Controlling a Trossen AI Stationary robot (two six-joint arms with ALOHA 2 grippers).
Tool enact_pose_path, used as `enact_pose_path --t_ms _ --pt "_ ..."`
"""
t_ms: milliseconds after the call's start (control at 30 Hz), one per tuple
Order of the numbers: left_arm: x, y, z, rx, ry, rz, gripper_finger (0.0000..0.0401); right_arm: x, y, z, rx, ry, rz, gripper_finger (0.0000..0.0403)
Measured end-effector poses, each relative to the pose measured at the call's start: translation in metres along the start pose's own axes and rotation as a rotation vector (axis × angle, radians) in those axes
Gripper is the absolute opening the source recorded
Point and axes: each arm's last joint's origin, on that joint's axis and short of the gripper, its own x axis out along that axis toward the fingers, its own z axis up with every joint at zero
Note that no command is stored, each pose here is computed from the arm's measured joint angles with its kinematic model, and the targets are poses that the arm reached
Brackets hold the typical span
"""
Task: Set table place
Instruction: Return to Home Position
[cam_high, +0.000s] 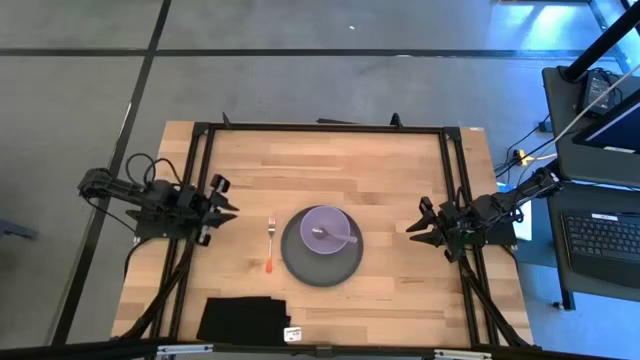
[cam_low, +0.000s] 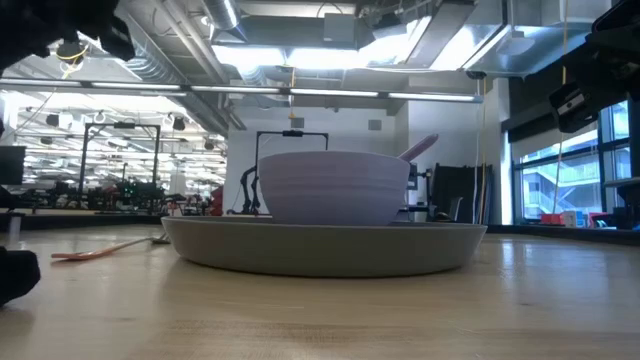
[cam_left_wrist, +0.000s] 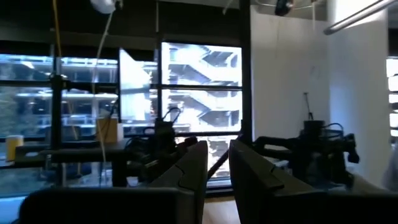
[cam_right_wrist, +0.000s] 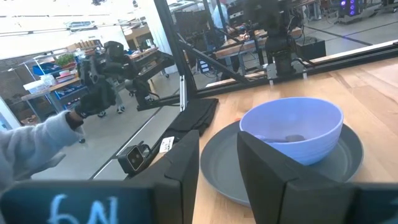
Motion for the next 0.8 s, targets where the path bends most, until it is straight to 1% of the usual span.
enact_pose_path --t_ms 67,267,800 --pt "0.0 0.0005 -0.0005 0.001 0.006 0.017 0.0062 0.0 0.0 0.0 0.001 0.0 0.0 0.0113" --pt "-0.0001 0.0004 -0.0036 0.003 0.038 0.015 0.0054 0.0 0.0 0.0001 0.0 0.0 0.0 0.0113" --pt "-0.0001 0.0004 -0.0035 0.003 0.037 0.015 0.0025 0.0 0.0 0.0001 0.0 0.0 0.0 0.0113"
